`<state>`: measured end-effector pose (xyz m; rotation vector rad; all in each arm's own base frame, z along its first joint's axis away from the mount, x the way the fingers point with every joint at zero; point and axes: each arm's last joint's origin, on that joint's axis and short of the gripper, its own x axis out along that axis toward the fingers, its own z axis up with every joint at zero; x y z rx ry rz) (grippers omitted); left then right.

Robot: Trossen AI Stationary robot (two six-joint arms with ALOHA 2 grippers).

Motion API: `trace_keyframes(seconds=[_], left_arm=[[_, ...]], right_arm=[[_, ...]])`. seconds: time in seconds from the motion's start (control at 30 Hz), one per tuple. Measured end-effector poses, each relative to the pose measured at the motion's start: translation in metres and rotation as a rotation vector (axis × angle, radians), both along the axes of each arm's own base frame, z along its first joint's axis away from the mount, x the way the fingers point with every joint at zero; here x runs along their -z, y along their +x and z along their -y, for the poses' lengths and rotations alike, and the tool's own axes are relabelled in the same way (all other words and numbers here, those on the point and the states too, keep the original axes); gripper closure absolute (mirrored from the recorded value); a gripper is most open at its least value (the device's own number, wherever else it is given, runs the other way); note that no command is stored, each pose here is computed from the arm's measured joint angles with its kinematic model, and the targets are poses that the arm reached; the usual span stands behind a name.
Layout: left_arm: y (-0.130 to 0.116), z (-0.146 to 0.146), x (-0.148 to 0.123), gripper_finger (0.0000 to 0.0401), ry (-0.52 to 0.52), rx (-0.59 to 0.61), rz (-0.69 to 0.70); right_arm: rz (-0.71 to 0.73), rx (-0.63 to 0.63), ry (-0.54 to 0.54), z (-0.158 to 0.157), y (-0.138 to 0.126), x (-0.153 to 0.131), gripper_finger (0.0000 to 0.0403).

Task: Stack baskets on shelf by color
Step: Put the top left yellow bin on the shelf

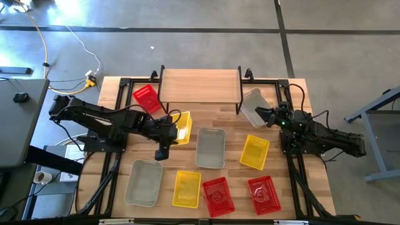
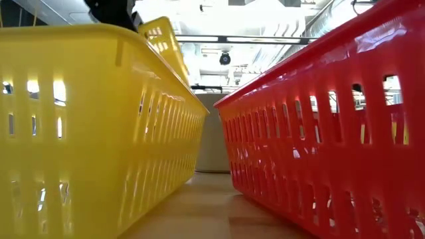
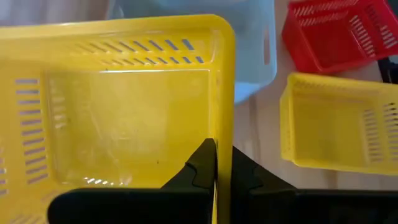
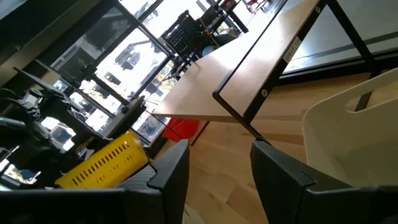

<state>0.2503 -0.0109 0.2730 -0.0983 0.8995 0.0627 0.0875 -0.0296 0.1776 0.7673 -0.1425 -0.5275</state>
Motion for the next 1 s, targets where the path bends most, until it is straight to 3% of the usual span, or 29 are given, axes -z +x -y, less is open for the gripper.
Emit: trace_keyframes(seconds=[0.33, 0.67, 0.83, 1.0], left_arm=[[0.006, -0.029, -0.046, 0.0401, 0.269, -0.025, 0.087], [-0.011, -0.104, -0.068, 0.0401, 0.605, -0.153, -0.041], [-0.024, -0.141, -0.062, 0.0401, 0.538, -0.190, -0.083], [-0.025, -0.160, -0.047, 0.0401, 0.432, -0.172, -0.114]], right_arm=[[-0.001, 0.000, -0.001, 0.000, 0.000, 0.000, 0.0249], [-0.002, -0.001, -0.003, 0.000, 0.000, 0.000, 0.0249], [-0.007, 0.000, -0.001, 0.000, 0.000, 0.000, 0.0249], [-0.012, -0.001, 0.000, 0.000, 0.000, 0.001, 0.0249]])
